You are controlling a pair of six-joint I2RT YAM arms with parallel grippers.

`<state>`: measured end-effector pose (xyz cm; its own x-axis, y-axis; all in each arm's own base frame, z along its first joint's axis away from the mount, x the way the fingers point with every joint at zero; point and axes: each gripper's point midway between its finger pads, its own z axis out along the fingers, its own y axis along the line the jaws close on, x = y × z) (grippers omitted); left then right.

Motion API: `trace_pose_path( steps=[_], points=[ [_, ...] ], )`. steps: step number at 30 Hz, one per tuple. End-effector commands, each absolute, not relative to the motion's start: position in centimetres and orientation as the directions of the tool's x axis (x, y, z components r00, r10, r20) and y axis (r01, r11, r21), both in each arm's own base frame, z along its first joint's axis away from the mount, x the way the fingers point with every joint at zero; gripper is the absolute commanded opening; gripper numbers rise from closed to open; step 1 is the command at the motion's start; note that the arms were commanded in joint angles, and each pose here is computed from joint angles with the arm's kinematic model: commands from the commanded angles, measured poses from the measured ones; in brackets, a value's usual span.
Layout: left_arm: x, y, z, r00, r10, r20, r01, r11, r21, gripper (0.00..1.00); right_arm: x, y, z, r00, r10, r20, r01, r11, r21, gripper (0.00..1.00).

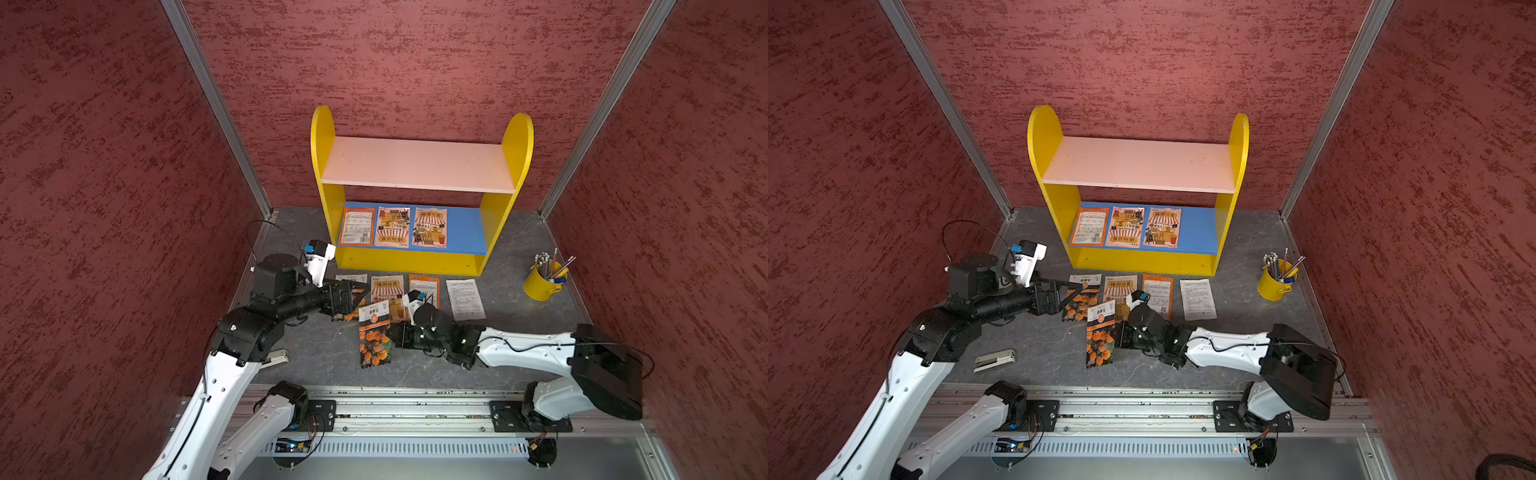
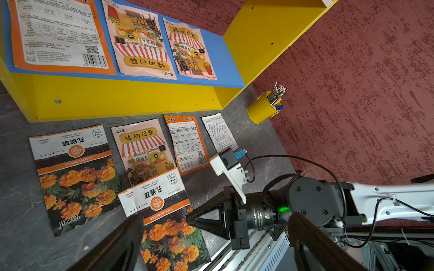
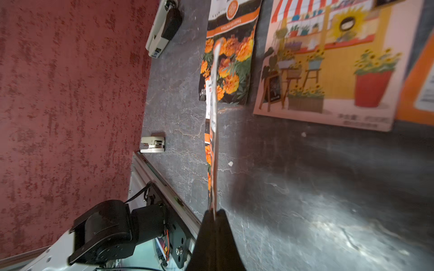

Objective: Take the seed bag off the shelf
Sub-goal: Place the seed packet at the center of the board.

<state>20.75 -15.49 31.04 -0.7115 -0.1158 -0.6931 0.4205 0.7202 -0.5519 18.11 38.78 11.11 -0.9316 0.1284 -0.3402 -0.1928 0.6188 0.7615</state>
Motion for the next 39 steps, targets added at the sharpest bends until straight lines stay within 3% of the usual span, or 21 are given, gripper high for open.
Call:
trace_pose_path(
  steps=[1,14,34,39],
  points=[
    [20.5,-15.0,30.6,-0.708,-0.130,-0.694,0.407,0.728,-0.551,1.00,18.7,42.2,14.0,-0.906,0.205,-0.369,-0.211,0.536,0.817,0.00],
    [19.5,-15.3,30.3,-0.699,-0.148,-0.699,0.431,0.693,-0.578,1.00,16.7,46.2,10.3,-0.910,0.215,-0.353,-0.181,0.561,0.808,0.00],
    [18.5,-15.4,30.1,-0.690,-0.149,-0.708,0.456,0.670,-0.586,1.00,16.8,46.2,5.9,-0.910,0.220,-0.352,-0.130,0.656,0.744,0.00],
    [18.5,-15.5,30.0,-0.691,-0.152,-0.707,0.456,0.667,-0.589,1.00,16.8,46.1,5.5,-0.913,0.215,-0.347,-0.125,0.663,0.738,0.14]
  ],
)
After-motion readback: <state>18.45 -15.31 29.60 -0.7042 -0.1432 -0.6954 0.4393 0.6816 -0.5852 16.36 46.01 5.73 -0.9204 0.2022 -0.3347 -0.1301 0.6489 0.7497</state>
